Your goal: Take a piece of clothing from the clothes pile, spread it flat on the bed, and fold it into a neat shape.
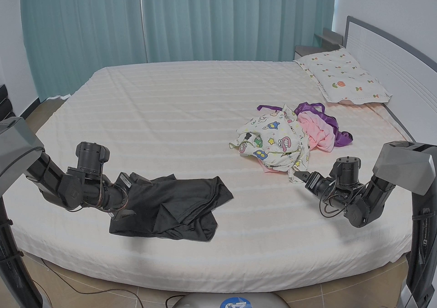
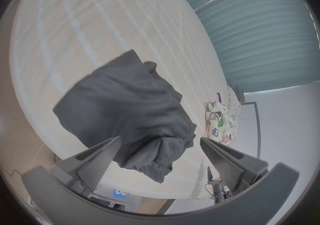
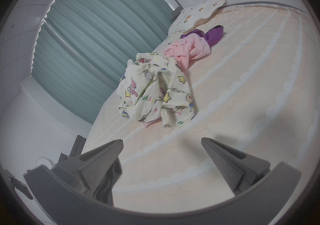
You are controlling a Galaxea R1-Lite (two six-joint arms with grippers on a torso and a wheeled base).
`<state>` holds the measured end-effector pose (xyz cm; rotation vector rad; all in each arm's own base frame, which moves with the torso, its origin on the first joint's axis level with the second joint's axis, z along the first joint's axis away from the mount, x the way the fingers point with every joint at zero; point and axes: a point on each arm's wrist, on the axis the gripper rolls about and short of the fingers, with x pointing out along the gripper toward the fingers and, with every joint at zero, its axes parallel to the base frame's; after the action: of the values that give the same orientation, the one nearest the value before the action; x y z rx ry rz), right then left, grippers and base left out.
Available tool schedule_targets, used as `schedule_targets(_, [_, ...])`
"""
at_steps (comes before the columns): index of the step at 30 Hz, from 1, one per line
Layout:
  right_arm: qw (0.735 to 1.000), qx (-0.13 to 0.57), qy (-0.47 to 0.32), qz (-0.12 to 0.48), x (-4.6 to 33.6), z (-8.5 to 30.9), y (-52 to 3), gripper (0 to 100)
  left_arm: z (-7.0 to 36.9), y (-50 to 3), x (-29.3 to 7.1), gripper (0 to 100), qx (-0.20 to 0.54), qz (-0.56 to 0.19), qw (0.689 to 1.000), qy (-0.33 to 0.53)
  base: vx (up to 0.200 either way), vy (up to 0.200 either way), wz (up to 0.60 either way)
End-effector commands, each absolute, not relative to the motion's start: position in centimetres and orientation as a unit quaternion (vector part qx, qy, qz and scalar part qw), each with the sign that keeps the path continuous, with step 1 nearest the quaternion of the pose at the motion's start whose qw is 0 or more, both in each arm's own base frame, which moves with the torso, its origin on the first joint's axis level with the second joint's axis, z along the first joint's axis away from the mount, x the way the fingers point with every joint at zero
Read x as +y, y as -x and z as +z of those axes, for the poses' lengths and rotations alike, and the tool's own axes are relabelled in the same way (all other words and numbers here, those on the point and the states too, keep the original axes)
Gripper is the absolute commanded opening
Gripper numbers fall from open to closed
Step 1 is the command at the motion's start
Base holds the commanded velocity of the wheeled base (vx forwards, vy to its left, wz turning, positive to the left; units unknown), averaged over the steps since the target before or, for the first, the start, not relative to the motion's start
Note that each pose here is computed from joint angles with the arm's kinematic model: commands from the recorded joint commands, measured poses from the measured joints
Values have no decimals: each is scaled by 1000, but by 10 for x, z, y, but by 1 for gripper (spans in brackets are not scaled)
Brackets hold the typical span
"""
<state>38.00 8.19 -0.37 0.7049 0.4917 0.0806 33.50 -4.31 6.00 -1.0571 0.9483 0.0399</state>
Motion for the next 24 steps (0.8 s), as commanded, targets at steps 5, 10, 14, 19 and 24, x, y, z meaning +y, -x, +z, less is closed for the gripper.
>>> schedule_targets(5, [910,226,-345,45,80,10,-374,100,55,-332,-31,100,439,10,747,499,0,200,0])
schedule_targets(10, [909,230,-344,58,90,12,-369,100,50,-329,-30,100,425,-1,754,501,0,200,0])
schedule_targets(14, [906,243,-336,83,110,9,-358,100,48,-328,-29,100,409,-9,761,504,0,100,0])
schedule_targets(19, [904,247,-332,109,126,11,-346,100,47,-330,-20,100,401,-4,761,510,0,0,0])
schedule_targets(24, [900,263,-324,127,141,6,-337,100,44,-331,-20,100,404,-3,759,511,0,0,0])
